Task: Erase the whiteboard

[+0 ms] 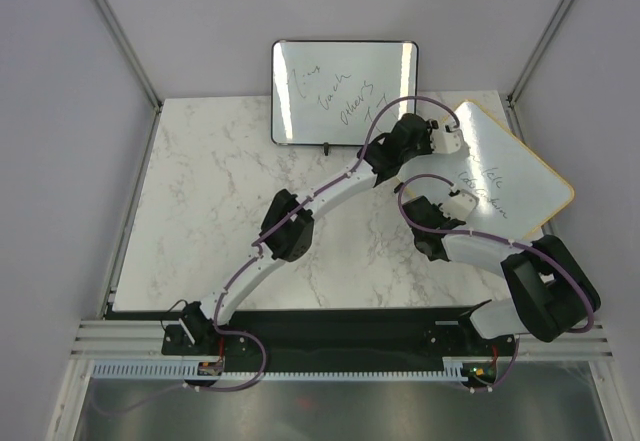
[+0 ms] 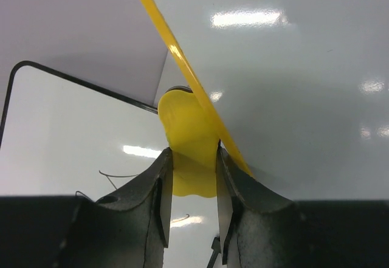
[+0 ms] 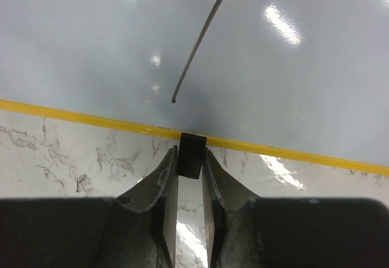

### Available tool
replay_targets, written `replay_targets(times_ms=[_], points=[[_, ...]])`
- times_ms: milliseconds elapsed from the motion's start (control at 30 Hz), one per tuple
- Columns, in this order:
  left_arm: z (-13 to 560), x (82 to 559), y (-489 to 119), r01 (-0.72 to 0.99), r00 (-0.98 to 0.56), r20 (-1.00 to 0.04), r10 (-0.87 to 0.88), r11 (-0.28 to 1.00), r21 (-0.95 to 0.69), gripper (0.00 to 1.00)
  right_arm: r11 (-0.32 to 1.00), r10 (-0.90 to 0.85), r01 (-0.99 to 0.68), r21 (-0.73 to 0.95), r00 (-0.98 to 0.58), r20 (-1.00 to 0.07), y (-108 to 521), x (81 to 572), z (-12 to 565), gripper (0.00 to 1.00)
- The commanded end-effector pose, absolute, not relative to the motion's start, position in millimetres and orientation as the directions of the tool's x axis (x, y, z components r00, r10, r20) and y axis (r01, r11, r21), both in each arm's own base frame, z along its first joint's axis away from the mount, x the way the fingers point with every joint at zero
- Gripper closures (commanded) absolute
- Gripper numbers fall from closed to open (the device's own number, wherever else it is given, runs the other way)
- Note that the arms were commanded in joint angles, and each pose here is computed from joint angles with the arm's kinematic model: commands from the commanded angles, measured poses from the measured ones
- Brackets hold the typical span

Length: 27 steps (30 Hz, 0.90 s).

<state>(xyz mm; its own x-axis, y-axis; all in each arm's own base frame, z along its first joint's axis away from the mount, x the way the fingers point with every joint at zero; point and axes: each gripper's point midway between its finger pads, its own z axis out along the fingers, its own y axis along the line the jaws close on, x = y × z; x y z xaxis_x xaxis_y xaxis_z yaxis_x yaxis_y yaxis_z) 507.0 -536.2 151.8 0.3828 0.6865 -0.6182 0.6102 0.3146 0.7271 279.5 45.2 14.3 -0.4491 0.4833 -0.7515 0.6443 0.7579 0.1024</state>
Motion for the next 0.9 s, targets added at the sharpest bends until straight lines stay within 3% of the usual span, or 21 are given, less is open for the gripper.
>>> replay_targets(times_ms=[0,233,867], points=[[203.0,505.7,-526.0,0.550,0.378,-0.624,0.684,0.376,0.745,0.98,0.792,0.479,0.609,0.039,-0.582,-0.657,53.3,248.5,-10.0,1.00],[176.5,536.8,-483.7,0.476,0.283,-0.551,0.785,0.384,0.791,0.98,0.793,0.478,0.608,0.039,-0.582,-0.658,52.8,248.2,-9.4,1.00],[160.8,563.7,-435.8,0.461,0.163,-0.544,0.823,0.424,0.780,0.98,0.830,0.418,0.557,0.002,-0.621,-0.663,65.0,260.1,-6.3,1.00]])
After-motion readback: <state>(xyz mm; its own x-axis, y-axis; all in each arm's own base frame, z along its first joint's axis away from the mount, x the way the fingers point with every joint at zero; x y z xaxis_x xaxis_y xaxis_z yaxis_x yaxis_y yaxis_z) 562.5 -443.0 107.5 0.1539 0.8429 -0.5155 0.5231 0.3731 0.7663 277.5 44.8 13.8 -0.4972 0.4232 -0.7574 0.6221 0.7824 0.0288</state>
